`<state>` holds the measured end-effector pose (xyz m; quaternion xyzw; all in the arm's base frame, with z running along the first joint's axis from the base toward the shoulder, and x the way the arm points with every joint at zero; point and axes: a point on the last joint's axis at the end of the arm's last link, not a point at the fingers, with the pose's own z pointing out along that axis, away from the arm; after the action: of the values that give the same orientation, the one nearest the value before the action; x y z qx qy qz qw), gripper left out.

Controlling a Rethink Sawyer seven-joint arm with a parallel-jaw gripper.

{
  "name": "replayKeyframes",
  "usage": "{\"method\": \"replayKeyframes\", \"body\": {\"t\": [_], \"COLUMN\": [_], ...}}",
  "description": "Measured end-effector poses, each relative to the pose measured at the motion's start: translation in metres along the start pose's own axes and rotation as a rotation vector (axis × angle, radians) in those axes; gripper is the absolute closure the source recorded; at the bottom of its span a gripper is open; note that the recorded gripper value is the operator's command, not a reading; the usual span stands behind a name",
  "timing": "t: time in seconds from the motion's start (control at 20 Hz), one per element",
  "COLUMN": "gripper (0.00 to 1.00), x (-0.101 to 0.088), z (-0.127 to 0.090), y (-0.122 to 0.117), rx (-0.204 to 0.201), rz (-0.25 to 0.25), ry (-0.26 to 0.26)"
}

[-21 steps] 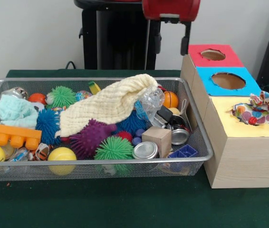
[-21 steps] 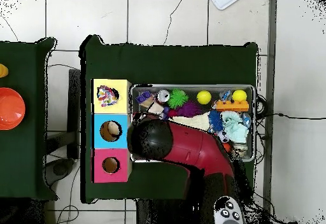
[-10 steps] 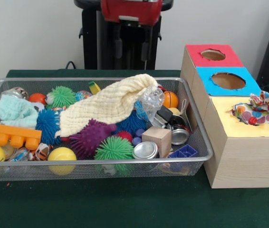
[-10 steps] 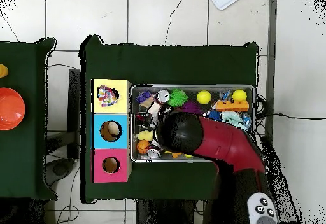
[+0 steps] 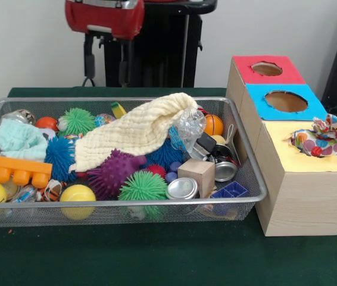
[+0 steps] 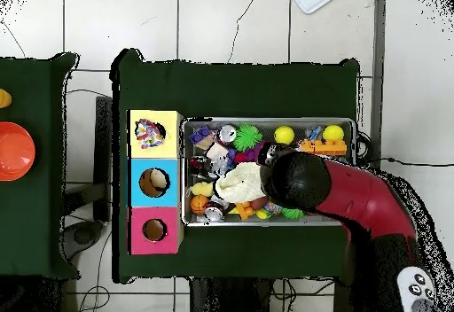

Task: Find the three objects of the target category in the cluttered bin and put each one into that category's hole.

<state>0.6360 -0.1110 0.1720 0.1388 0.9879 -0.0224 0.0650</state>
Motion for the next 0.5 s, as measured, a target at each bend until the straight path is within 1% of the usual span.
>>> {"method": "replayKeyframes", "body": {"t": [0.15, 0.2, 0.5], "gripper": [0.0, 0.0, 0.0], "x": [0.002, 0.005, 0.015], "z": [0.006, 0.01, 0.021], "y": [-0.013, -0.02, -0.037], "rx": [0.011, 0.021, 0.059], "rz": [-0.011, -0.021, -0.065], "ry": [0.005, 0.01, 0.024]}}
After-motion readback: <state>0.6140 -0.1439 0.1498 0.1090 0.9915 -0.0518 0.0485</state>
